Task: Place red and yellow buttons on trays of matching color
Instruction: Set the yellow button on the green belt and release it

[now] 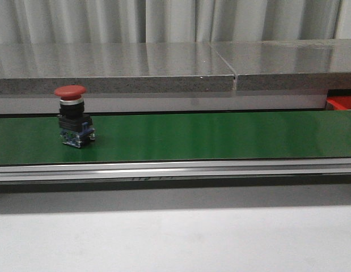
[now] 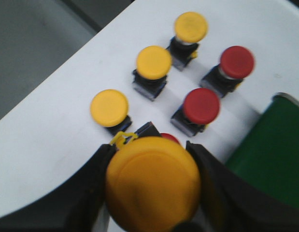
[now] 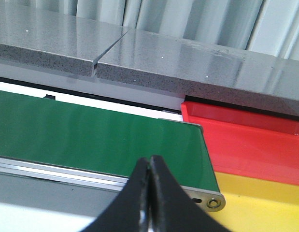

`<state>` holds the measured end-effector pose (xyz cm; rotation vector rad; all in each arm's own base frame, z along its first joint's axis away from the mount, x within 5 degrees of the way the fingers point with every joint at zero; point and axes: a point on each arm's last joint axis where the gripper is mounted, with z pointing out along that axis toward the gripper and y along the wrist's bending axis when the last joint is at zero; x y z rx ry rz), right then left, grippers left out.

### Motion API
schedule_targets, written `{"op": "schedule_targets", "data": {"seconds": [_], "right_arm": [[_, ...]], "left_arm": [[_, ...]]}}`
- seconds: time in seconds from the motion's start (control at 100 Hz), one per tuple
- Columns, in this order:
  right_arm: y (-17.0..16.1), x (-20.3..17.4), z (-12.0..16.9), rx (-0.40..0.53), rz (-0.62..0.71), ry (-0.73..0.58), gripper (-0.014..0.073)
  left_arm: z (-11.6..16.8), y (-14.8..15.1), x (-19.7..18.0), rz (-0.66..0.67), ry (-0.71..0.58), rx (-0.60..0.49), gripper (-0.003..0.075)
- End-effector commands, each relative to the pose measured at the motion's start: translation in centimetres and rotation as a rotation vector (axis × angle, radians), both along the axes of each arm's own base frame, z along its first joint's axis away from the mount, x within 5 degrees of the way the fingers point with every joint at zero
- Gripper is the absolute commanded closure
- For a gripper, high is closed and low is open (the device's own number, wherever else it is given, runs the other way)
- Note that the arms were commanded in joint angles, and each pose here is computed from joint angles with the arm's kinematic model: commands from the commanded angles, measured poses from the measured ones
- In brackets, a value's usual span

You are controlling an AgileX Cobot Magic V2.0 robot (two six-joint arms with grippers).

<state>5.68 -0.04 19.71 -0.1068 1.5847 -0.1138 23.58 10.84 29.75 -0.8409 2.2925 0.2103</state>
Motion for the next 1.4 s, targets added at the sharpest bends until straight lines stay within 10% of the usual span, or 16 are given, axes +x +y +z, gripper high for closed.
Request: {"op": "schedule_targets", "data": {"seconds": [0.0,0.47,0.98,1.12,1.29,1.39], "right_arm": [[0.0,-0.2,1.2,-0.003,0.003,-0.112,0.0662],[0.0,-0.2,1.2,-0.003,0.003,-0.112,0.0662],[0.0,-0.2,1.2,-0.003,0.003,-0.112,0.0662],[0.0,-0.2,1.2,-0.003,0.003,-0.112,0.0662],[0.0,-0.2,1.2,-0.003,0.003,-0.112,0.0662],[0.0,-0.2,1.2,-0.003,0.003,-0.112,0.0662]], "left_arm": [[3.2,-1.5,0.7,-0.080,-0.107,0.057,0.0739],[1.2,-8.0,6.8,-0.359,0.048,0.002,0.0739],[-2.5,-8.9,8.9,-0.420,0.161,-0.037,0.0731],[-2.5,-8.9,8.8,-0.429,0.165,-0.031,0.0561],[-2.5,-8.9,8.8,-0.448,0.180,-0.020,0.0163],[-2.5,-8.9,8.8,-0.450,0.180,-0.019,0.0092]]}}
